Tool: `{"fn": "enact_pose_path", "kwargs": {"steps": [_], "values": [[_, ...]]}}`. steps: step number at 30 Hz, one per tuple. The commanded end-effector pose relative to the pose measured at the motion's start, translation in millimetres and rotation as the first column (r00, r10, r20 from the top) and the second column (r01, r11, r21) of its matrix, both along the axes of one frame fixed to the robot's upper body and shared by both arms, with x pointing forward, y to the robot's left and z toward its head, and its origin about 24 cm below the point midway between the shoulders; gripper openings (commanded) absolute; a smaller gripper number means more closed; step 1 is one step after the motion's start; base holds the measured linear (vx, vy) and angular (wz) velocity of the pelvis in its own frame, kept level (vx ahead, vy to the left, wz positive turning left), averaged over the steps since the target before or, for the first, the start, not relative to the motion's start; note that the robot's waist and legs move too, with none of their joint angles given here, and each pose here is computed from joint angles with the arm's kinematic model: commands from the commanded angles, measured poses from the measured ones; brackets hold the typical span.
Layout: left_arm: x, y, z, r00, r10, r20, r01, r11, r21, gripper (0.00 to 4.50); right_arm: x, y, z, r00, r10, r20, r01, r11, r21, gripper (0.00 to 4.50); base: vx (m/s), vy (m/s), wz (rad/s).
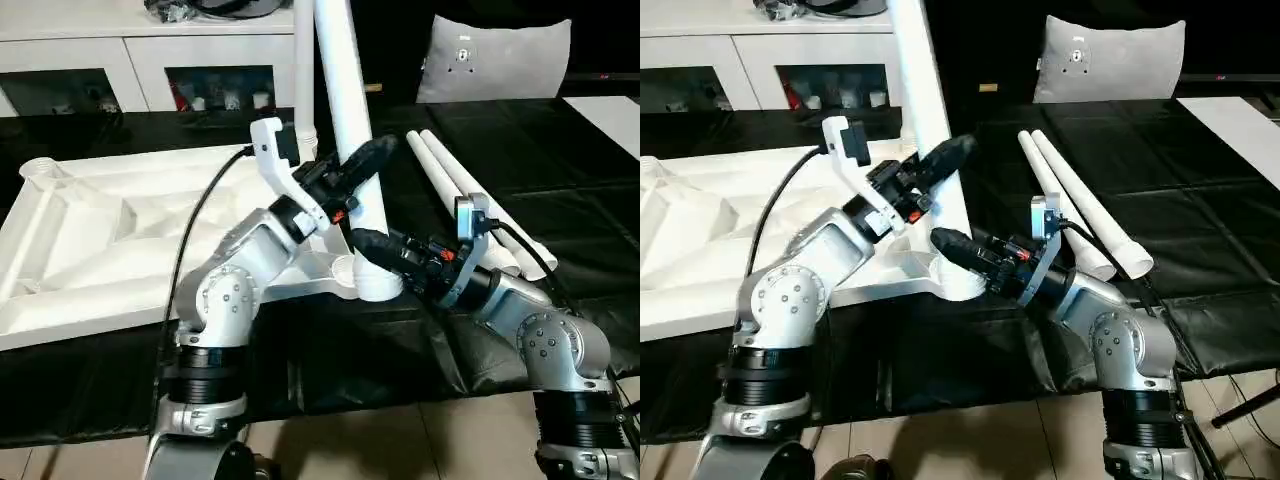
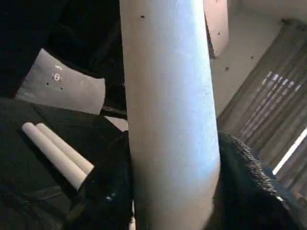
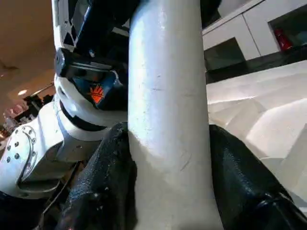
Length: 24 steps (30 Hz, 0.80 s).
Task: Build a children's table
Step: Pick table leg
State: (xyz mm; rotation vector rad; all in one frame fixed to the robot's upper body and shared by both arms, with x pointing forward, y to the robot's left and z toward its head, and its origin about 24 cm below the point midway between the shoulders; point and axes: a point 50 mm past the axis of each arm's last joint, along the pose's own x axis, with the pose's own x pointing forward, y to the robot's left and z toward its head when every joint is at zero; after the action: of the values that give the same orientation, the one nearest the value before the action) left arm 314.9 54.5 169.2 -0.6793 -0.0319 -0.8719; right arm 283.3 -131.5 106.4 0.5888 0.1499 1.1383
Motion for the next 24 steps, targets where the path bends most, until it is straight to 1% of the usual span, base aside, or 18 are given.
{"fn": "enact_pose_path", "kwargs": {"steps": [1,5,6,7,8,10,11,13,14,15,16,17,18,20,21,22,23,24], "values": [[2.2,-0.6,1.2,1.0,0.012,-0.007,-0.012,1.0,0.022,2.04,0.4,-1.2,5.8,1.0,-0.003,0.028,0.003,1.0,0.008,1.92,0.0,0.0,0.0],[3.3,-0.6,4.1,1.0,0.02,0.011,-0.02,0.999,0.031,1.89,1.9,-1.4,7.3,0.999,-0.006,0.038,0.006,1.0,-0.002,1.91,0.0,0.0,0.0],[4.2,0.2,5.0,0.999,0.032,0.024,-0.034,0.998,0.051,1.89,3.5,-2.0,6.9,0.998,-0.022,0.054,0.024,0.999,-0.034,1.91,0.0,0.0,0.0],[4.2,0.2,5.0,0.999,0.032,0.024,-0.034,0.998,0.051,1.89,3.5,-2.0,6.9,0.998,-0.022,0.054,0.024,0.999,-0.034,1.91,0.0,0.0,0.0],[4.4,-0.1,6.2,0.997,0.037,0.061,-0.043,0.994,0.103,1.88,6.5,-3.0,4.8,0.997,-0.047,0.06,0.052,0.995,-0.081,1.91,0.0,0.0,0.0],[3.3,-1.3,7.5,0.996,0.029,0.089,-0.041,0.99,0.137,1.88,7.3,-3.8,3.2,0.998,-0.044,0.041,0.048,0.995,-0.091,1.91,0.0,0.0,0.0],[2.8,-1.6,8.0,0.995,0.027,0.093,-0.04,0.989,0.141,1.88,7.1,-4.1,3.0,0.999,-0.036,0.03,0.039,0.995,-0.088,2.26,0.0,0.0,0.0],[0.8,-3.0,9.7,0.993,0.017,0.114,-0.036,0.986,0.164,1.88,7.9,-5.9,2.7,0.999,-0.031,0.02,0.033,0.994,-0.102,2.61,0.0,0.0,0.0],[-0.3,-3.9,10.6,0.992,0.01,0.129,-0.034,0.983,0.18,1.88,8.5,-7.0,3.1,0.999,-0.03,0.015,0.031,0.993,-0.11,2.61,0.0,0.0,0.0],[-2.5,-6.0,11.8,0.988,-0.008,0.156,-0.025,0.978,0.209,1.88,8.6,-8.9,5.3,1.0,-0.015,0.023,0.017,0.992,-0.123,2.81,0.0,0.0,0.0],[-4.3,-8.4,11.8,0.981,-0.031,0.193,-0.022,0.964,0.264,1.88,8.8,-11.3,7.6,1.0,0.002,0.026,0.002,0.991,-0.136,2.96,0.0,0.0,0.0],[-4.9,-9.3,11.6,0.977,-0.04,0.208,-0.021,0.958,0.286,1.88,8.9,-12.2,8.4,1.0,0.007,0.027,-0.003,0.99,-0.141,3.04,0.0,0.0,0.0],[-4.9,-9.3,11.6,0.977,-0.04,0.208,-0.021,0.958,0.286,1.88,8.9,-12.2,8.4,1.0,0.007,0.027,-0.003,0.99,-0.141,3.08,0.0,0.0,0.0],[-6.4,-11.7,11.8,0.975,-0.063,0.213,-0.002,0.957,0.292,1.88,8.6,-14.4,9.6,0.999,0.033,0.036,-0.026,0.984,-0.175,3.15,0.0,0.0,0.0],[-8.0,-13.7,12.6,0.972,-0.083,0.218,0.016,0.956,0.292,1.88,8.2,-16.2,10.5,0.997,0.064,0.039,-0.055,0.977,-0.207,3.26,0.0,0.0,0.0],[-8.0,-13.7,12.6,0.972,-0.083,0.218,0.016,0.956,0.292,1.88,8.2,-16.2,10.5,0.997,0.064,0.039,-0.055,0.977,-0.207,3.39,0.0,0.0,0.0],[-9.1,-14.7,13.1,0.97,-0.095,0.224,0.026,0.956,0.294,1.88,8.1,-17.0,10.9,0.996,0.08,0.034,-0.071,0.973,-0.219,3.39,0.0,0.0,0.0],[-9.8,-15.3,13.4,0.968,-0.103,0.228,0.032,0.955,0.295,1.88,8.4,-17.5,11.0,0.996,0.086,0.032,-0.077,0.971,-0.228,3.59,0.0,0.0,0.0]]}}
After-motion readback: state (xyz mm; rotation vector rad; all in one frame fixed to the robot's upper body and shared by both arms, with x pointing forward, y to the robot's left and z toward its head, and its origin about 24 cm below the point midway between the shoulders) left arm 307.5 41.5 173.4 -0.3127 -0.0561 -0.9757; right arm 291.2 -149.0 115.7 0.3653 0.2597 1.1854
